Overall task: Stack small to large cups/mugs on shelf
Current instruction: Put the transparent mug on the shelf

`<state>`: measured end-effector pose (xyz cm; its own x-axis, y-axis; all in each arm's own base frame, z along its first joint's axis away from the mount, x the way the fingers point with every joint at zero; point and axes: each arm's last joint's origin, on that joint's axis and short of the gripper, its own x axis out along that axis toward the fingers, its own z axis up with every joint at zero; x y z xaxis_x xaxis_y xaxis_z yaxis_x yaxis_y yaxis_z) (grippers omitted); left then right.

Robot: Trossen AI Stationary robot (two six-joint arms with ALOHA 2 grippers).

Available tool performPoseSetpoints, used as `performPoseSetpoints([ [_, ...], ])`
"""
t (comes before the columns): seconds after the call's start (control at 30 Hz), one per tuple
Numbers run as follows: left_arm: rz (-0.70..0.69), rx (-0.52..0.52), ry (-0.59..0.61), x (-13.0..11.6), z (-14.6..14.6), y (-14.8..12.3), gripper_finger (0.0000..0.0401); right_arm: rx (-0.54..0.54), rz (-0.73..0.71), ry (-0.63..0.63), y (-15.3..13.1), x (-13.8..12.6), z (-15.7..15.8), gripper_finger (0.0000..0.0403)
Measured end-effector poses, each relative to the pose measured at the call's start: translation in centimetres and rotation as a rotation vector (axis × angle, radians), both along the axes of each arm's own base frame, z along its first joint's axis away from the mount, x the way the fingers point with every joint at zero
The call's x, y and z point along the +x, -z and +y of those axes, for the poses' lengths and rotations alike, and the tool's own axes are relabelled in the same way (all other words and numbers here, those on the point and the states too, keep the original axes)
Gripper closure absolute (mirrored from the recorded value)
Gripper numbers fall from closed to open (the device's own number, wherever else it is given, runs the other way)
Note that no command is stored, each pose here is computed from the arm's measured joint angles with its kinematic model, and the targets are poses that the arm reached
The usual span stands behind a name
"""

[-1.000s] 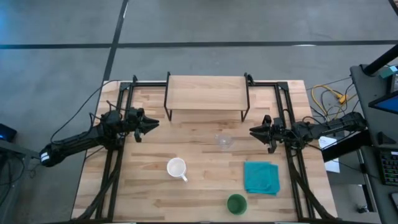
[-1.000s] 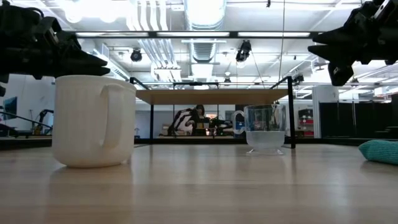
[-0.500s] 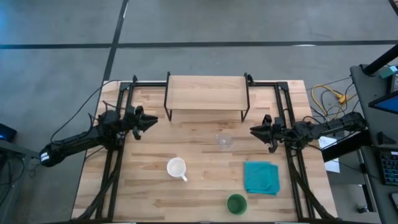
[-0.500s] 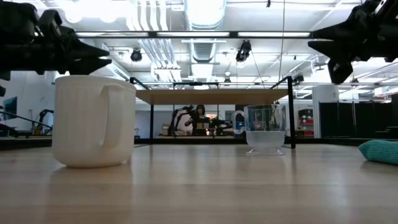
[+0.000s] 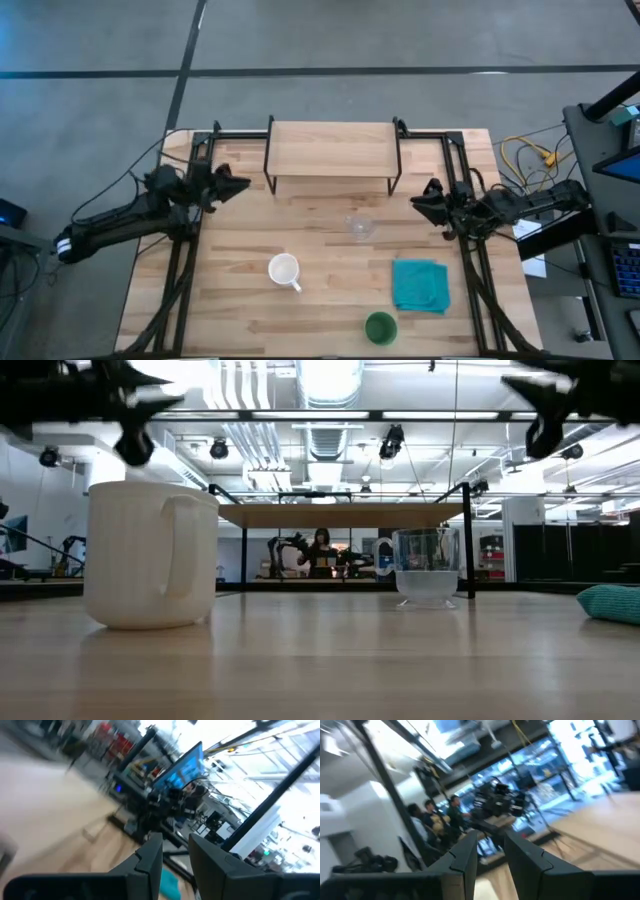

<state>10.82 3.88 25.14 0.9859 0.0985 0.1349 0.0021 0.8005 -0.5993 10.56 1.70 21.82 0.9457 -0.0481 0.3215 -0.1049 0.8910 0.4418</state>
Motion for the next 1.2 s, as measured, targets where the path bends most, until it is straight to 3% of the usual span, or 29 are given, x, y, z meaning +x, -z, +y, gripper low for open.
performPoseSetpoints([
  [0.1, -0.027, 0.137, -0.017, 0.2, 0.1, -3.1, 0.032, -0.059, 0.02, -0.034, -2.8, -0.1, 0.1, 0.0307],
  [0.27, 0.015, 0.304, -0.038, 0.9, 0.4, -6.8, 0.032, -0.163, 0.313, -0.045, -7.2, -0.2, 0.1, 0.0307],
  [0.4, 0.194, 0.264, -0.012, 1.7, 0.8, -7.5, 0.032, -0.169, 0.5, -0.053, -10.1, 0.1, 0.2, 0.0307],
  [0.57, 0.428, 0.163, 0.052, 3.5, 1.5, -7.2, 0.032, -0.186, 0.535, -0.053, -13.6, 1.1, 0.4, 0.0307],
  [0.7, 0.463, 0.244, 0.14, 5.9, 1.9, -8.0, 0.032, -0.249, 0.527, -0.049, -15.6, 2.1, 0.7, 0.0307],
  [0.87, 0.447, 0.461, 0.242, 9.2, 1.6, -10.0, 0.032, -0.303, 0.583, -0.051, -16.7, 3.2, 0.9, 0.0307],
  [1.0, 0.437, 0.624, 0.301, 11.8, 1.3, -11.2, 0.032, -0.274, 0.669, -0.057, -16.6, 4.1, 1.1, 0.0307],
  [1.2, 0.434, 0.651, 0.334, 15.0, 1.9, -12.1, 0.032, -0.233, 0.78, -0.061, -15.4, 5.7, 1.5, 0.0307],
])
